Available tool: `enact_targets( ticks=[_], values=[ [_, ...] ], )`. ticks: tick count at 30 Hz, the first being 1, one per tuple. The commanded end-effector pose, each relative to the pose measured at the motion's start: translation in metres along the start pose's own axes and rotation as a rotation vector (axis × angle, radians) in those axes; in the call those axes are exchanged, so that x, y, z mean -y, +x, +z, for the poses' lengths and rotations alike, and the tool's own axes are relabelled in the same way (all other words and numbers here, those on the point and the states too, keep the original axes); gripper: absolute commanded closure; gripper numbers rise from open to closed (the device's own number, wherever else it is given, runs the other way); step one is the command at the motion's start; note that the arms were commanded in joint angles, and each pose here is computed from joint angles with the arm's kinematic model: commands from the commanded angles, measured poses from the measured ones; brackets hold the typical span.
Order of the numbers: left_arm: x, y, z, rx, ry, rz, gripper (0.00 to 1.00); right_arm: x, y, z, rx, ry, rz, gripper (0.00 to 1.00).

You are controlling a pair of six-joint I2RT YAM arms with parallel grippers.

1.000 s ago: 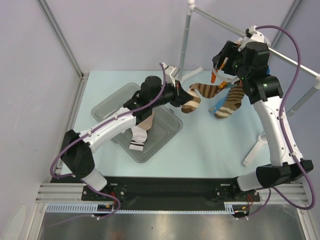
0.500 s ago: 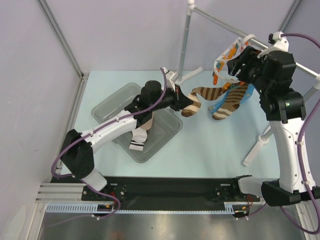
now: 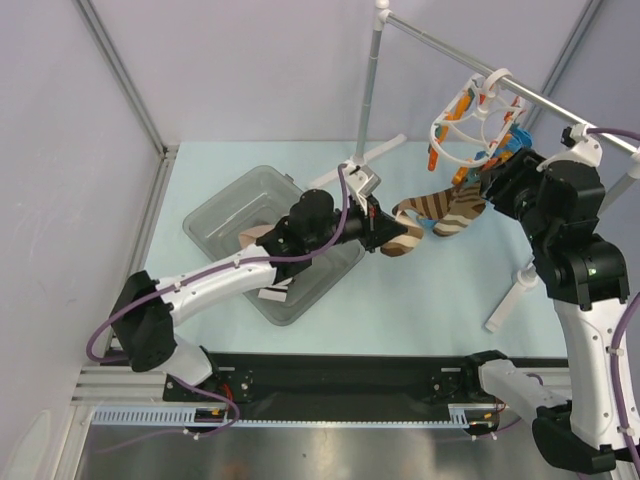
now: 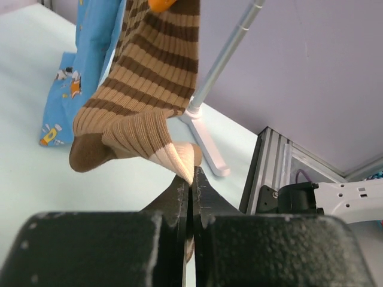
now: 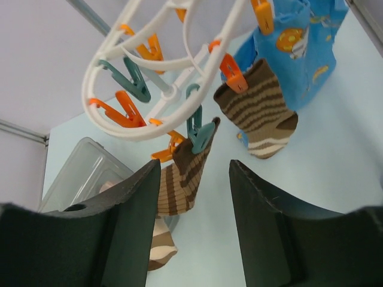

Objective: Remove the socks clipped to the hanger

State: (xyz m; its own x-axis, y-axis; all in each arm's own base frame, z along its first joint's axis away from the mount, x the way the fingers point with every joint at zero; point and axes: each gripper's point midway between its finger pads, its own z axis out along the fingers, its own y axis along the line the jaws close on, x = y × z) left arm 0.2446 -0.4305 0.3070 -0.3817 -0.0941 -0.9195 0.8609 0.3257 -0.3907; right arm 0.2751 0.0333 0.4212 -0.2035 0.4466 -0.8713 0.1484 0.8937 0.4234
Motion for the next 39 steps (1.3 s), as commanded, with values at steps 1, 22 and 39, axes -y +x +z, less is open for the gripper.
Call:
enact_targets(
  ticks=[1,22,39],
  values=[
    [0.017,-0.026,-0.007,0.112,0.011,0.11,1.0,0.005,0.006,0.011,0.009,0.035,0.051,0.46],
    [0.047,-0.01,-0.009,0.129,0.022,0.238,1.0,0.019,0.016,0.04,0.073,0.11,0.126,0.5],
    [0.061,0.002,0.002,0.112,0.07,0.252,1.0,0.009,0.006,0.045,0.199,0.012,0.186,0.49]
  ],
)
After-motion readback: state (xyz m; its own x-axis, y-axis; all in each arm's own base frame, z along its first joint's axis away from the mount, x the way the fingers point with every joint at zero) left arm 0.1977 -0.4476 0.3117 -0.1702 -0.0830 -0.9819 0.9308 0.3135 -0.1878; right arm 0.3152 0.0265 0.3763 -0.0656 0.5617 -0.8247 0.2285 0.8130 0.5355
